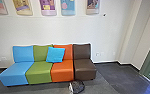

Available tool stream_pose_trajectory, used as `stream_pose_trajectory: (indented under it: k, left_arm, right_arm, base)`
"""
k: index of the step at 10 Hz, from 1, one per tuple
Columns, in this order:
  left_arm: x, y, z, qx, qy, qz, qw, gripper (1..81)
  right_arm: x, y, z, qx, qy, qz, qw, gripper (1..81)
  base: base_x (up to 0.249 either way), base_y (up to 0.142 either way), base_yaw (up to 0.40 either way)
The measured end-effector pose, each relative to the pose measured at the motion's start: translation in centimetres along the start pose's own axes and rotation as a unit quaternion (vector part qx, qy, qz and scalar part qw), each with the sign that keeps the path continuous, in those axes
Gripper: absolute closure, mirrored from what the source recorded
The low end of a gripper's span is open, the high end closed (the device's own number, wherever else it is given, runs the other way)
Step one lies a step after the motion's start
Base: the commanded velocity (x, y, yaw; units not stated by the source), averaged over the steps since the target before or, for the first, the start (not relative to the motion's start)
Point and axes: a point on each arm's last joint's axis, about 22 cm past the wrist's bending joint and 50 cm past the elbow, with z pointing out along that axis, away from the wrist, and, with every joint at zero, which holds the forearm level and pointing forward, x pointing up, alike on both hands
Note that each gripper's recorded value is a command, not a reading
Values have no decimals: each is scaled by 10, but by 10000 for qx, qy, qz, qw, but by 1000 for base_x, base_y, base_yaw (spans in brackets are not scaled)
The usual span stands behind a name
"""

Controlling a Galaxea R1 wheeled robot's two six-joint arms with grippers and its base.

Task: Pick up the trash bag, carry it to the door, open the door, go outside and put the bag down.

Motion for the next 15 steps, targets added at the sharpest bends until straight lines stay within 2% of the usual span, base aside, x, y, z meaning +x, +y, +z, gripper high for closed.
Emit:
stream_pose_trajectory:
  k: [4, 6, 9, 12, 15]
  left_arm:
    - [-3, -2, -1, 18, -14, -6, 10000, 10]
    - [2, 4, 1, -27, 17, 4, 10000, 10]
    - [-1, 2, 1, -14, -5, -4, 10000, 10]
    - [-1, 6, 2, -38, -5, -2, 10000, 10]
    - [-2, 2, 1, -10, -10, -8, 10000, 10]
  right_arm:
    - [0, -5, 2, 31, -1, 2, 10000, 10]
    - [4, 0, 0, -2, 22, -8, 10000, 10]
    - [2, 0, 0, -4, 20, -5, 10000, 10]
    - [2, 3, -1, -26, 12, -4, 10000, 10]
    - [1, 3, 0, -27, 9, 0, 10000, 10]
  base:
    - [171, -77, 0]
    - [171, -86, 0]
    - [171, -81, 0]
    - [171, 0, 0]
    - [171, 0, 0]
